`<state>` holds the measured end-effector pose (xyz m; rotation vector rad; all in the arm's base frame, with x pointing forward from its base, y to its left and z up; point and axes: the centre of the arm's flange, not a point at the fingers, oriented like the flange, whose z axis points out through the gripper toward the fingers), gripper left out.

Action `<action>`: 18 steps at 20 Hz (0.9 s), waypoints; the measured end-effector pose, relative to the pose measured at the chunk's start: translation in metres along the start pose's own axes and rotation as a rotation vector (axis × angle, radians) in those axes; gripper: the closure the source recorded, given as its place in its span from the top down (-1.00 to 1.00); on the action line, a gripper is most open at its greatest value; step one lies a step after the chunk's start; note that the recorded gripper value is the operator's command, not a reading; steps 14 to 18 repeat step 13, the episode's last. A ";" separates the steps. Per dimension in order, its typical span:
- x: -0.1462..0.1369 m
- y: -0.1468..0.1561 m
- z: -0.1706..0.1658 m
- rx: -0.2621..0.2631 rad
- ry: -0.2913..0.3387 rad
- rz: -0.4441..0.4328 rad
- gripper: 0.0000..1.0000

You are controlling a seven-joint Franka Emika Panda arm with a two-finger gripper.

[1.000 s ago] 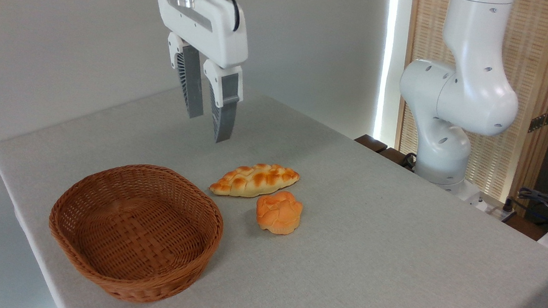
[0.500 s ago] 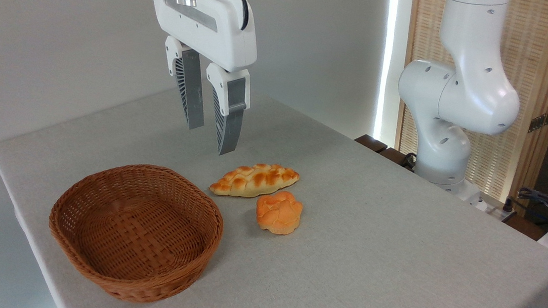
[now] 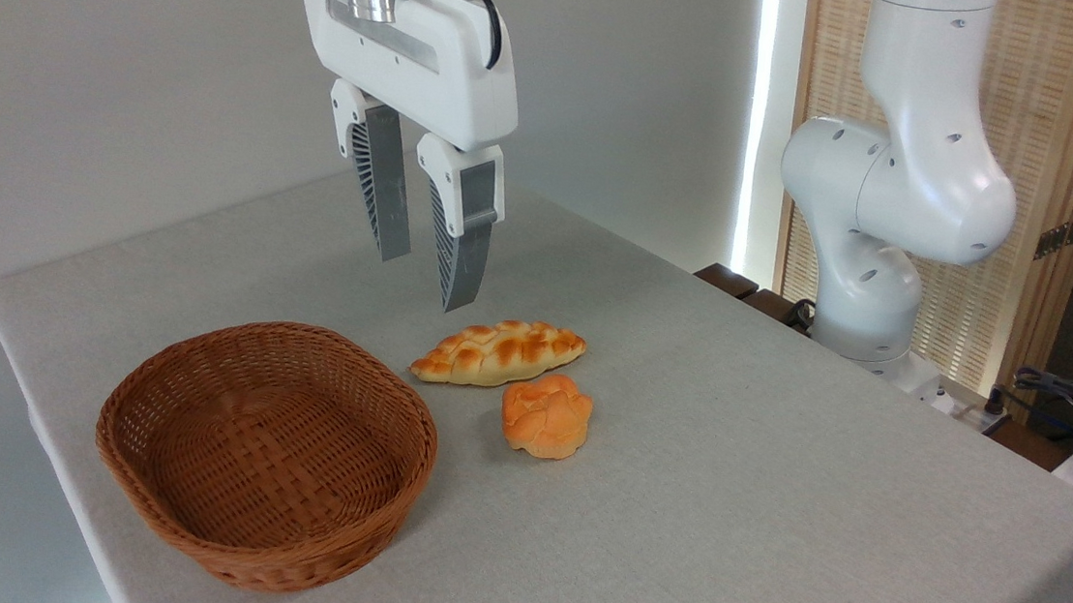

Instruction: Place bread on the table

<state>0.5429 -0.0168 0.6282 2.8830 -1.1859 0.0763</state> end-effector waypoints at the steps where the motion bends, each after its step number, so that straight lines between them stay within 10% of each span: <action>1: -0.001 -0.001 0.000 0.000 0.000 -0.003 1.00; 18: -0.002 -0.002 -0.001 0.000 0.001 -0.005 1.00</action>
